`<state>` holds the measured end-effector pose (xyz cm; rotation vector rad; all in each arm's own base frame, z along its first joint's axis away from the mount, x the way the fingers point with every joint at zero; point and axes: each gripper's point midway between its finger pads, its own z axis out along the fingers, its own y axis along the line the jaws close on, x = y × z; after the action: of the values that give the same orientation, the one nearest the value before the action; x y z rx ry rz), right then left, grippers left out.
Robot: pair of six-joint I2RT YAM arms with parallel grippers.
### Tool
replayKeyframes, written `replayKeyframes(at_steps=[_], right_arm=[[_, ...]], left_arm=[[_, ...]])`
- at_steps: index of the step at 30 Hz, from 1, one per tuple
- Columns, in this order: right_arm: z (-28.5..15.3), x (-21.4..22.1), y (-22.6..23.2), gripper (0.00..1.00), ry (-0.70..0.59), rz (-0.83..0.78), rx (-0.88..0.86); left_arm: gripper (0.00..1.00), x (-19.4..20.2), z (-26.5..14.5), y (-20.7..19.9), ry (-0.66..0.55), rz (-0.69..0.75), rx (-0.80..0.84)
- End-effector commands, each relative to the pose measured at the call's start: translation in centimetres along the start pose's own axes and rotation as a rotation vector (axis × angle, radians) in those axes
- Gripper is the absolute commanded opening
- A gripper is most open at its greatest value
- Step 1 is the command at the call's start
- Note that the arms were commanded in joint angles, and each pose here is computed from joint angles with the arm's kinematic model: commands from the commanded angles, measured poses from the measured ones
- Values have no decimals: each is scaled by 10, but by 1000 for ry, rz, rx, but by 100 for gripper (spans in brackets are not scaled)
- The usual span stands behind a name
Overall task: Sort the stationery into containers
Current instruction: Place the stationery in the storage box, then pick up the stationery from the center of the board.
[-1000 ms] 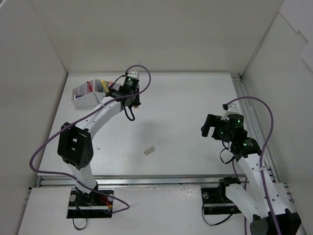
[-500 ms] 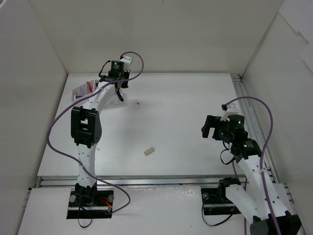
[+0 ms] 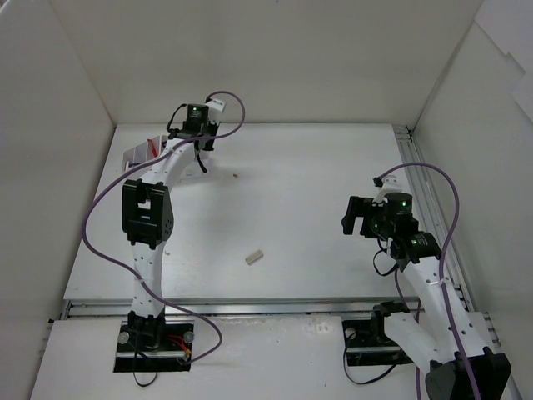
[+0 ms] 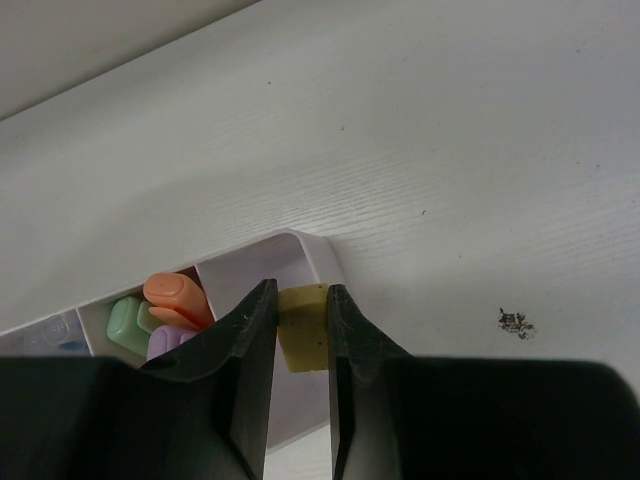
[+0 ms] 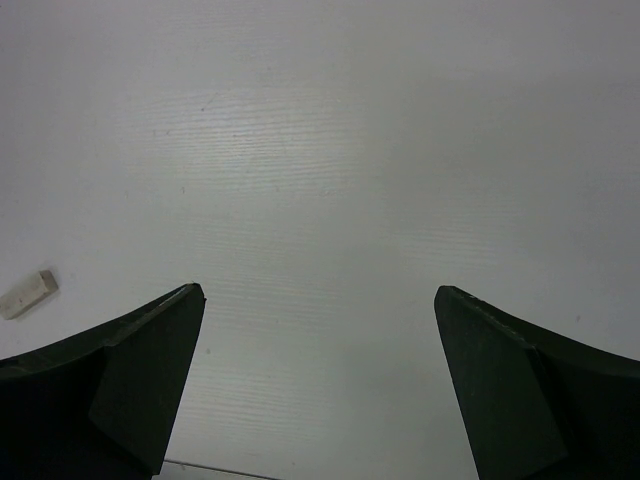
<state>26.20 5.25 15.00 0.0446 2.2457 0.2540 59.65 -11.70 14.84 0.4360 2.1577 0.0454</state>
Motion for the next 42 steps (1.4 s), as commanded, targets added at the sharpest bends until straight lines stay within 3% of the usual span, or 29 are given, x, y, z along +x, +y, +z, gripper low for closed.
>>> replayKeyframes(at_steps=[1,6,13,14,15,19,23,25,27,28,30,31,32,33,34,37,42], right_arm=[[2,-20,3,98,-64,-20,-17],[2,-20,3,98,-64,-20,-14],[2,-20,4,98,-63,-16,-19],[2,-21,4,98,-67,-15,-18],[1,-21,4,98,-69,-15,-22],[-4,-23,7,98,-86,-18,-39],[-5,-22,10,98,-90,-18,-52],[-6,-21,10,98,-92,-16,-54],[-6,-19,11,98,-89,-12,-62],[-7,-20,12,98,-94,-8,-66],[-8,-19,13,98,-94,-5,-70],[-8,-18,13,98,-93,-2,-74],[-9,-17,16,98,-93,-3,-87],[-9,-16,17,98,-92,-1,-92],[-10,-16,18,98,-93,-1,-99],[-10,-13,21,98,-86,2,-120],[-11,-10,24,98,-82,7,-138]], left_arm=[[0,-27,-9,16,-74,18,-51],[6,-22,-8,32,-55,9,-117],[29,-19,-16,35,-42,-15,-142],[32,-18,-17,34,-39,-15,-134],[43,-22,-23,34,-49,-18,-131],[49,-33,-43,26,-79,-17,-76],[58,-45,-80,-8,-127,14,35],[68,-24,-90,-42,-95,39,142],[99,-28,-122,-63,-146,36,222],[99,6,-123,-90,-82,22,282],[99,4,-155,-105,-147,-9,301],[99,42,-159,-135,-85,-34,376],[99,38,-179,-147,-134,-30,416],[99,52,-186,-159,-110,-21,444],[100,80,-185,-164,-54,-13,418],[100,117,-208,-199,9,-13,470],[99,161,-222,-232,86,43,484]])
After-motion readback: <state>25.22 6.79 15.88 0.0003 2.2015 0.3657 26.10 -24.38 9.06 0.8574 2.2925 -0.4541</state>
